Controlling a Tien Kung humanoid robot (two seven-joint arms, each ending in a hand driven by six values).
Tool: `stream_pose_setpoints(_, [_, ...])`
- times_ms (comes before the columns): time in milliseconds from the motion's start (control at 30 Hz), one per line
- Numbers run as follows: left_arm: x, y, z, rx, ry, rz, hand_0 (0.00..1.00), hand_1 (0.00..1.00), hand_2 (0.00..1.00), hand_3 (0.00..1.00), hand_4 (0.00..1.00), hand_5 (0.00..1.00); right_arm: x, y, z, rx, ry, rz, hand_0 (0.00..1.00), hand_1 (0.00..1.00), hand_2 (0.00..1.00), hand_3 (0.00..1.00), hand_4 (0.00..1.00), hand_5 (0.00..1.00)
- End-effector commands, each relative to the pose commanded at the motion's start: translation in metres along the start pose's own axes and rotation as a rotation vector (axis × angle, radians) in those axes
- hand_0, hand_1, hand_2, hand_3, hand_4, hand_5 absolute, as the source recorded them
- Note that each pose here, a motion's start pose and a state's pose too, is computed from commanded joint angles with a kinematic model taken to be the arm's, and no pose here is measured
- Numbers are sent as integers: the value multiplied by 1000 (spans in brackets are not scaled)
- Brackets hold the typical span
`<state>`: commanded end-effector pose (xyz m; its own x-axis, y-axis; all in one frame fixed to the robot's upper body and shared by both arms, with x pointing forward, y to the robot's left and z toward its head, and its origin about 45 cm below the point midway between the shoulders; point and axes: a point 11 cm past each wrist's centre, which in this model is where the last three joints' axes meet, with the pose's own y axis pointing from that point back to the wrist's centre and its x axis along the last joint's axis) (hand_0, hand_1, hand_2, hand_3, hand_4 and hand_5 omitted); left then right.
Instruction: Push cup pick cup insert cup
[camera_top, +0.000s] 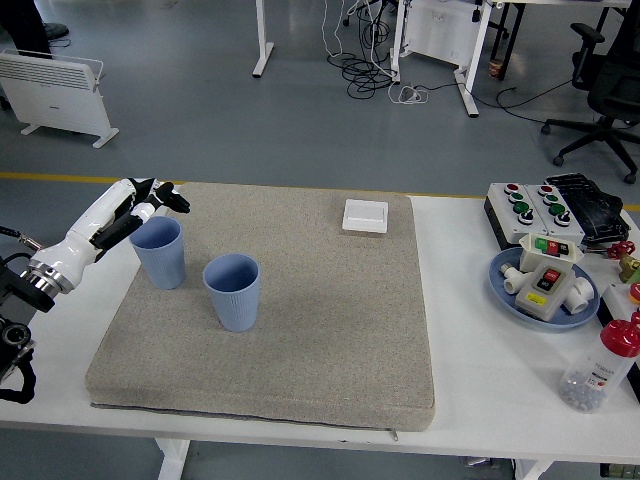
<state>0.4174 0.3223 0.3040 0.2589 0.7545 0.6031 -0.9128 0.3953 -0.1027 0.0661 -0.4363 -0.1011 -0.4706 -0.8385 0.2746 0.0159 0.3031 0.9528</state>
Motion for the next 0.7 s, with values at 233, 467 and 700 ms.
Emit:
stream_pose_setpoints(233, [-28,-24,12,126,-173,-176,998,964,998,937,970,774,2,-1,3,-7,-1,3,723,648,643,574,120,467])
stream_pose_setpoints(467, [-50,-41,10,229,-337,-316,998,998,998,998,998,658,1,0,2,-5,-3,3,723,648,643,574,120,467])
stream_pose_setpoints(700, [-62,-47,4,307,-453,-414,998,998,998,998,998,584,1,0,0,-2,-8,1,723,648,644,574,120,467])
